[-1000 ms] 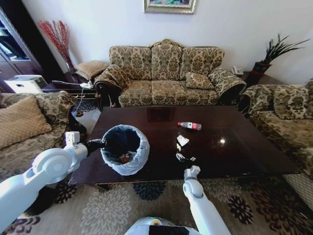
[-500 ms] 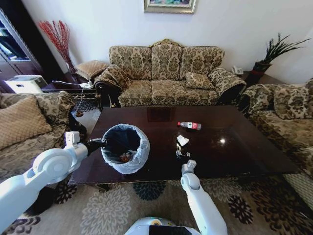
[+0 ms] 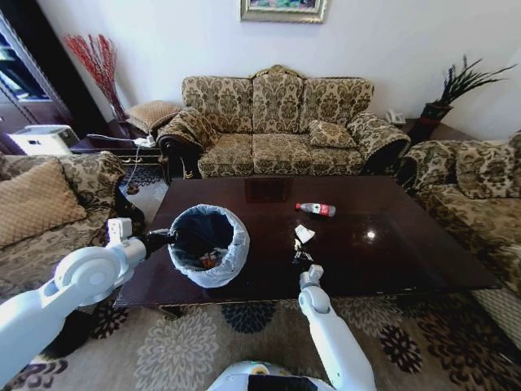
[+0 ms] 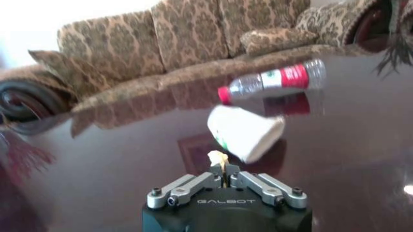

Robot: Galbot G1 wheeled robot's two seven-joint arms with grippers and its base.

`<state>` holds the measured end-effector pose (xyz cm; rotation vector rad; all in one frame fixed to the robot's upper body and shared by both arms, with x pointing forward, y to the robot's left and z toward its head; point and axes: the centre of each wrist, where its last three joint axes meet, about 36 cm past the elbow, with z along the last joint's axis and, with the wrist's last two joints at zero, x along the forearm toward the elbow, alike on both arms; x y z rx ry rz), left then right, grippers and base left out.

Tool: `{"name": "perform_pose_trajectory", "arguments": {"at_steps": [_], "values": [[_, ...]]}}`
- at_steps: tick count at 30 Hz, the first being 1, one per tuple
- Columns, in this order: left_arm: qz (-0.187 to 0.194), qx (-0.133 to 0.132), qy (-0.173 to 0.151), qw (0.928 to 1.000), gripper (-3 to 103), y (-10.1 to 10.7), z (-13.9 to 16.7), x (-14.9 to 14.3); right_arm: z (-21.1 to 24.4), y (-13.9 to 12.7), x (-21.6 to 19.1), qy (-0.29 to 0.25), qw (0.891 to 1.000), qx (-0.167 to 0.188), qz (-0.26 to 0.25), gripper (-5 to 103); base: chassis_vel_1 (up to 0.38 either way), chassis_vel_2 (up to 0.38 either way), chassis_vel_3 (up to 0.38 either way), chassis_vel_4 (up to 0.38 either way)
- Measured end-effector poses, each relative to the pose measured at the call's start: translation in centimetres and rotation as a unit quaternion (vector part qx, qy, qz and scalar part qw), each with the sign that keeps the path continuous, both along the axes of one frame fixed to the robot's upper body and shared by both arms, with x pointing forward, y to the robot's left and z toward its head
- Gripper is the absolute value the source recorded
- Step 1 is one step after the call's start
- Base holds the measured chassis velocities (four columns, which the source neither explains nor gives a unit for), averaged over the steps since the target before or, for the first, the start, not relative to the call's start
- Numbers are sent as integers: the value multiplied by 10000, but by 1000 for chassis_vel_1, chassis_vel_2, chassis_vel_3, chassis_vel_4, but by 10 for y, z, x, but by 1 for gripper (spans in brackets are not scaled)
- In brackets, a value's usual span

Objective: Move to the front of the table and place the trash on the table into the trash bin.

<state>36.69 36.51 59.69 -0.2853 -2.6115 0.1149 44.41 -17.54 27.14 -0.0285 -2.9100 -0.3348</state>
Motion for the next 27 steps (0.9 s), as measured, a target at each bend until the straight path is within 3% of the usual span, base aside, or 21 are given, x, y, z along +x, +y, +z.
{"name": "perform_pose_trajectory", "arguments": {"at_steps": [3, 4, 5, 6, 8, 9, 10, 11, 12, 13, 14, 16, 17, 18, 25, 27], "values": [[-17, 42, 10, 10000, 0, 1, 4, 2, 22, 4, -5, -197, 9996, 173, 88, 0, 0, 0, 0, 0], [-20, 64, 56, 10000, 0, 2, 8, 4, 58, 12, -9, -401, 9976, 468, 319, 0, 0, 0, 0, 0], [-20, 64, 56, 10000, 0, 2, 8, 4, 58, 12, -9, -401, 9976, 468, 319, 0, 0, 0, 0, 0], [-22, 70, 98, 9999, 0, 2, 9, 4, 94, 20, -12, -717, 9931, 728, 582, 0, 0, 0, 0, 0], [1, 91, 146, 9999, 0, 3, 9, 5, 154, 34, -23, -1301, 9784, 1101, 1167, 0, 0, 0, 0, 0], [6, 106, 181, 9998, 0, 2, 8, 5, 185, 41, -32, -1630, 9657, 1274, 1570, 0, 0, 0, 0, 0], [6, 106, 181, 9998, 0, 2, 8, 5, 185, 41, -32, -1630, 9657, 1274, 1570, 0, 0, 0, 0, 0], [-16, 110, 217, 9997, 0, 0, 8, 4, 222, 54, -46, -2049, 9435, 1400, 2198, 0, 0, 0, 0, 0], [-38, 102, 233, 9997, 0, -1, 8, 3, 238, 61, -55, -2262, 9292, 1406, 2561, 0, 0, 0, 0, 0], [-46, 97, 239, 9997, 0, -2, 8, 2, 246, 66, -60, -2370, 9206, 1400, 2769, 0, 0, 0, 0, 0], [-54, 82, 255, 9996, 0, -2, 7, 2, 257, 76, -70, -2511, 9021, 1368, 3232, 0, 0, 0, 0, 0], [-53, 79, 259, 9996, 0, -3, 7, 2, 258, 79, -72, -2525, 8975, 1352, 3352, 0, 0, 0, 0, 0], [-58, 65, 273, 9996, 0, -3, 6, 1, 256, 91, -78, -2510, 8829, 1207, 3780, 0, 0, 0, 0, 0], [-67, 54, 274, 9996, 0, -4, 6, 0, 252, 97, -79, -2459, 8781, 1136, 3945, 0, 0, 0, 0, 0], [-156, -23, 247, 9996, 0, -11, 7, -6, 236, 121, -84, -2150, 8712, 953, 4309, 0, 0, 0, 0, 0], [-163, -34, 245, 9996, 0, -12, 7, -7, 231, 124, -86, -2096, 8712, 839, 4359, 5, 0, 0, 0, 0]]}}
